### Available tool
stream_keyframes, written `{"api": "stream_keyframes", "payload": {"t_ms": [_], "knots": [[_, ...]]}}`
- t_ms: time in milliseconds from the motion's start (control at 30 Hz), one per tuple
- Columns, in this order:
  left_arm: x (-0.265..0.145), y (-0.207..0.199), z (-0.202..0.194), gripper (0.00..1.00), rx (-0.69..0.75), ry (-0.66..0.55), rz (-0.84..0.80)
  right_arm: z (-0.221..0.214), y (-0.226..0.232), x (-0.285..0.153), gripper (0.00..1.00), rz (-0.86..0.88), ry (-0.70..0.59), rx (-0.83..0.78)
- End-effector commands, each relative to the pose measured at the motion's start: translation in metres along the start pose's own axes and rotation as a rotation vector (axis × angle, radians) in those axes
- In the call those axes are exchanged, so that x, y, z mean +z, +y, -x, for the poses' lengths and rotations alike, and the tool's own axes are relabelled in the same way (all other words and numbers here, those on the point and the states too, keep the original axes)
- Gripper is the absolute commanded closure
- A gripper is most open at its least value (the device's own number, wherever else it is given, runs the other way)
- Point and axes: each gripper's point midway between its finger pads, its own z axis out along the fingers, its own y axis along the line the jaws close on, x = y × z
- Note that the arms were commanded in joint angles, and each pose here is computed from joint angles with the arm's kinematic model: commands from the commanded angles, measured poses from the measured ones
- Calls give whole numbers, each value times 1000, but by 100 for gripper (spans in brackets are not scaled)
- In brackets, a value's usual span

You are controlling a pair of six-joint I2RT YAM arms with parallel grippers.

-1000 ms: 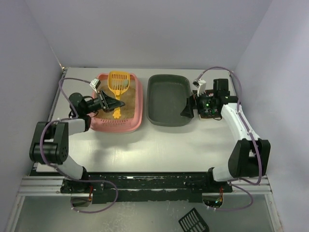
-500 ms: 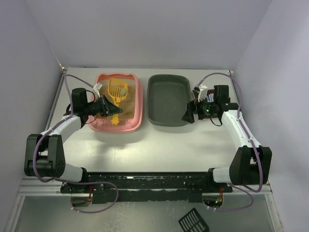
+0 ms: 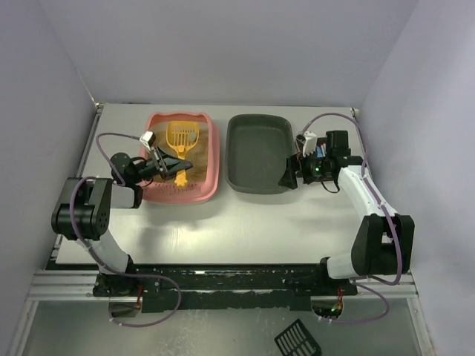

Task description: Clean the litter box

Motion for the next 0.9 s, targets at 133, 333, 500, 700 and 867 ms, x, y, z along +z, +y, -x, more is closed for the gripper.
{"api": "stream_keyframes", "payload": {"t_ms": [133,333,500,700,867], "knots": [[-7,-67,-14,93,220,54,-223,12,-3,-7,0,-26,-36,-19],[-13,-105,-23,93,430,64,-282,16,-4,-5,0,-18,-37,-11],[-9,-91,-19,93,467,80,-206,18,-2,-7,0,-19,-44,-15],[-7,-82,-10,93,534,59,-116,21,0,-12,0,-27,-59,-24],[-7,-11,0,93,454,148,288,18,1,-12,0,-26,-62,-20]]}}
